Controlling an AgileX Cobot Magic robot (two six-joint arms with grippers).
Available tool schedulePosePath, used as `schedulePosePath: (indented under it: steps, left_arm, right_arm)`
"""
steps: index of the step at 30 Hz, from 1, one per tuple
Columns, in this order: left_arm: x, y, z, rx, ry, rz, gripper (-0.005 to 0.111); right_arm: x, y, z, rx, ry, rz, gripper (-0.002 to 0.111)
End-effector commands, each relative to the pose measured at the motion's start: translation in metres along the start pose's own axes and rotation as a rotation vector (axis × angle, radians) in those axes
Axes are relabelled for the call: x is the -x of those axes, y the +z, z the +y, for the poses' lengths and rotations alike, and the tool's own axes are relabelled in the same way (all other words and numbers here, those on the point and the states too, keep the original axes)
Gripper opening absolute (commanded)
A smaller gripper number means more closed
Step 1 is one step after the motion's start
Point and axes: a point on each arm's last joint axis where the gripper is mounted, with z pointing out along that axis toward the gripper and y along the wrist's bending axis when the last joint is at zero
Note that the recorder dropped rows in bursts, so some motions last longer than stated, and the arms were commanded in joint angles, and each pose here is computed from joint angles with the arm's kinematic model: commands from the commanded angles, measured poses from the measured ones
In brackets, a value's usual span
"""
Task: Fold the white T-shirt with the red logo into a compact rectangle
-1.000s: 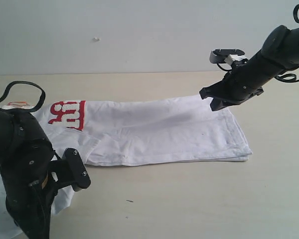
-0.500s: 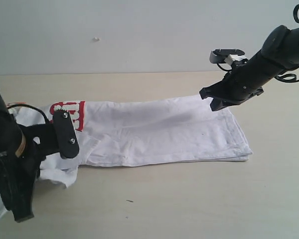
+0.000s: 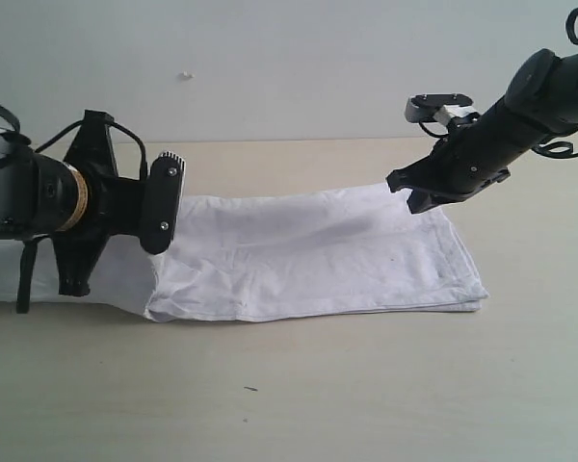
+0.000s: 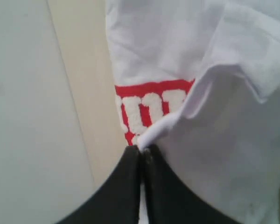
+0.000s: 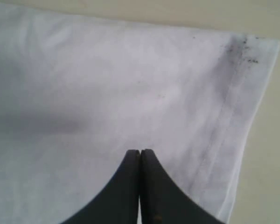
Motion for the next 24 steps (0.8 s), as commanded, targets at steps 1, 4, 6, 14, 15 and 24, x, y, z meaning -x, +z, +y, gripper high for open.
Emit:
schedulePosePath:
  steps: [1,4,6,14,15,24]
  left_arm:
    - [0.01,0.019,0.004,-0.003,-0.022,-0.132,0.0]
    - [0.008,0.039,0.01,-0.012,-0.066,-0.134,0.01]
    - [0.005,0.047,0.01,-0.023,-0.095,-0.121,0.021]
    - [0.0,0.057,0.003,-0.058,-0.144,-0.043,0.054]
    - [0.0,0.056,0.004,-0.055,-0.159,-0.043,0.054]
    - [-0.004,0.03,0.019,-0.044,-0.719,-0.041,0.005]
  right_arm:
    - [0.002,-0.001,-0.001,-0.013,-0.024,-0.019,0.0]
    - [0.003,-0.001,-0.001,-0.015,-0.024,-0.021,0.0]
    - [0.003,-0.001,-0.001,-0.015,-0.024,-0.021,0.0]
    - [0.003,-0.001,-0.001,-0.015,-0.024,-0.02,0.0]
    - [0.003,-0.001,-0.001,-0.015,-0.024,-0.02,0.0]
    - [0.002,-0.001,-0.001,-0.012,-0.024,-0.017,0.0]
